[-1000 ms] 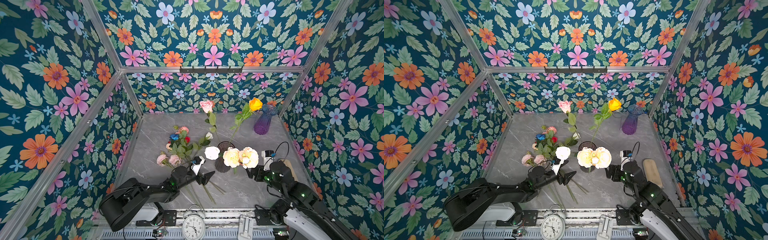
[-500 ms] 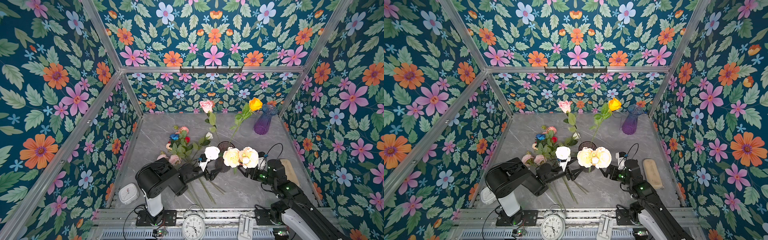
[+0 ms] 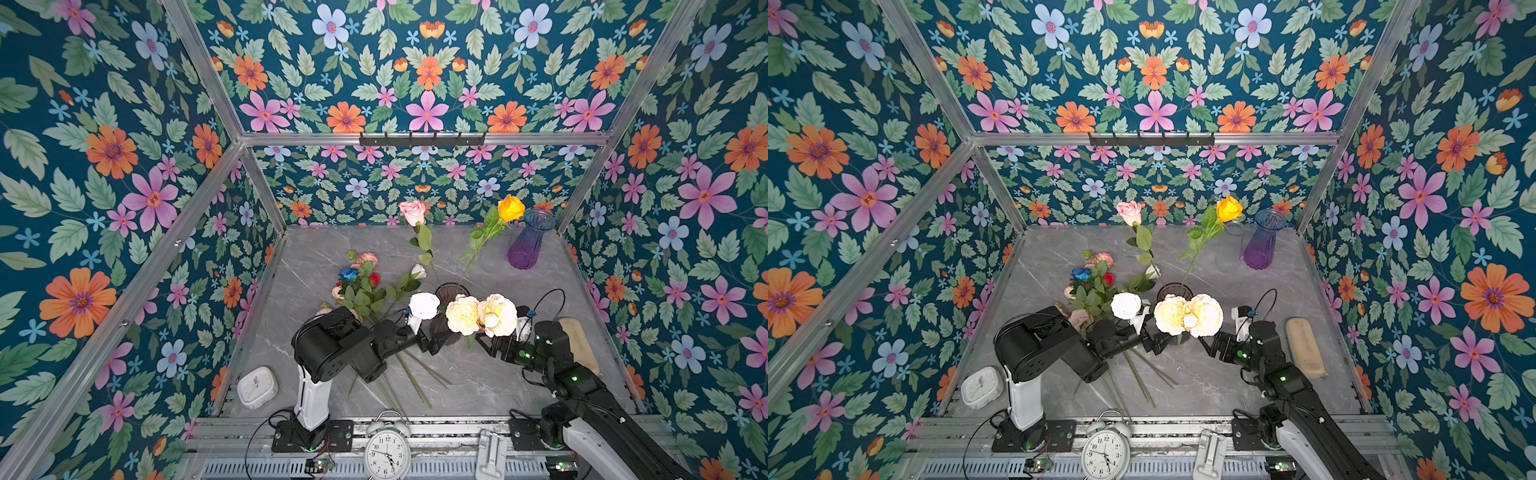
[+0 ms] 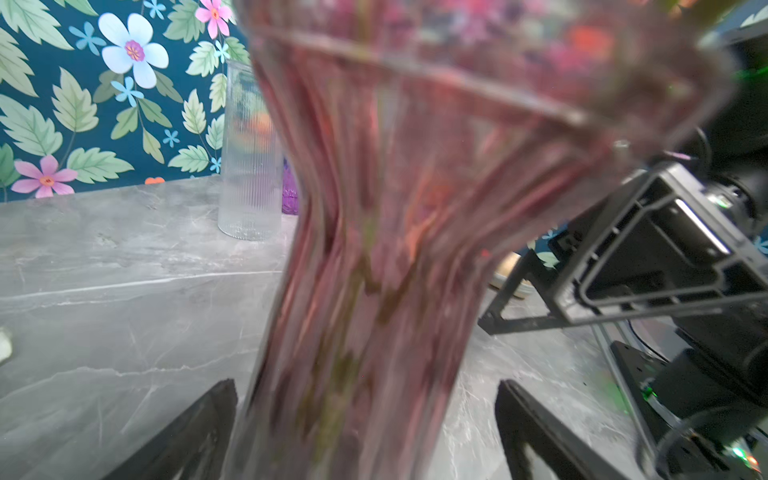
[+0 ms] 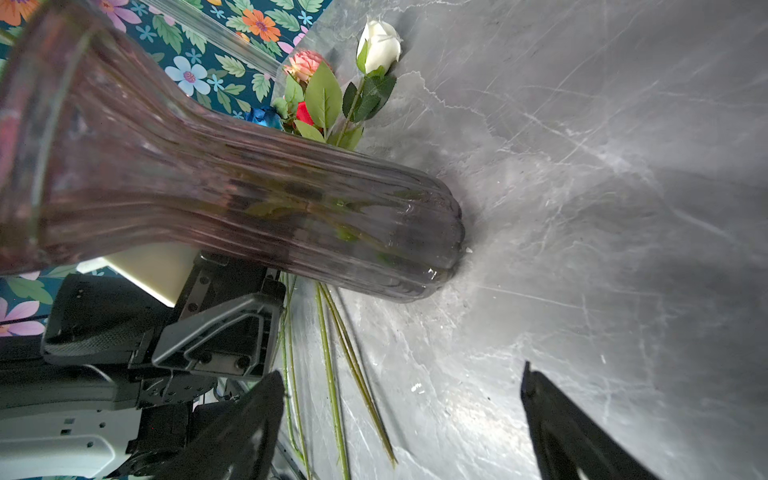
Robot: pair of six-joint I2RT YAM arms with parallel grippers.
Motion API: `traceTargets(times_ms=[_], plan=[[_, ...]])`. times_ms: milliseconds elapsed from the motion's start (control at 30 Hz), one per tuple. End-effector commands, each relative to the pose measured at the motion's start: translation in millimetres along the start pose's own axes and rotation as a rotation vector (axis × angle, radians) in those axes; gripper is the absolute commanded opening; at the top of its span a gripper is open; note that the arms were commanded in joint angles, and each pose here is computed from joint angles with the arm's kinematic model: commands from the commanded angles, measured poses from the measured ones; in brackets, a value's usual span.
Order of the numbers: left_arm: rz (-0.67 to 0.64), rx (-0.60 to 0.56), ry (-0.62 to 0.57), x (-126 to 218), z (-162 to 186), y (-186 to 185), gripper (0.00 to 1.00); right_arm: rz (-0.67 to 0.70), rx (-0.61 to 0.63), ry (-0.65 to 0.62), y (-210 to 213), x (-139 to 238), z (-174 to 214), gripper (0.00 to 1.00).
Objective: Arrange the flowers into the vase
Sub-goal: 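Close the left gripper around the pink ribbed vase holding peach roses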
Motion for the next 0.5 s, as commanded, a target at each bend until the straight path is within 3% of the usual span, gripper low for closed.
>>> traceTargets(times_ms=[0,467], plan=[[0.006,-0.013,-0.058,-5.3,-11.4,-1.2,0.98,-0.015,0.027,-0.004,3.4,0.3,-1.4,0.91],[-0.039,-0.071,-0.081,-23.9,-15.8,10.8,0.83,-0.02,0.037,-0.026,6.6,11.2,0.2,0.91]])
Point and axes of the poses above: each gripper's point midway between its finger pads, its own x axis back along the fingers, its own y axis along the line the jaws close on, z = x × y, the point moved 2 cm from there along x, back along the fingers, and after that the axes turned 5 degrees about -x, right-handed, at the moved point
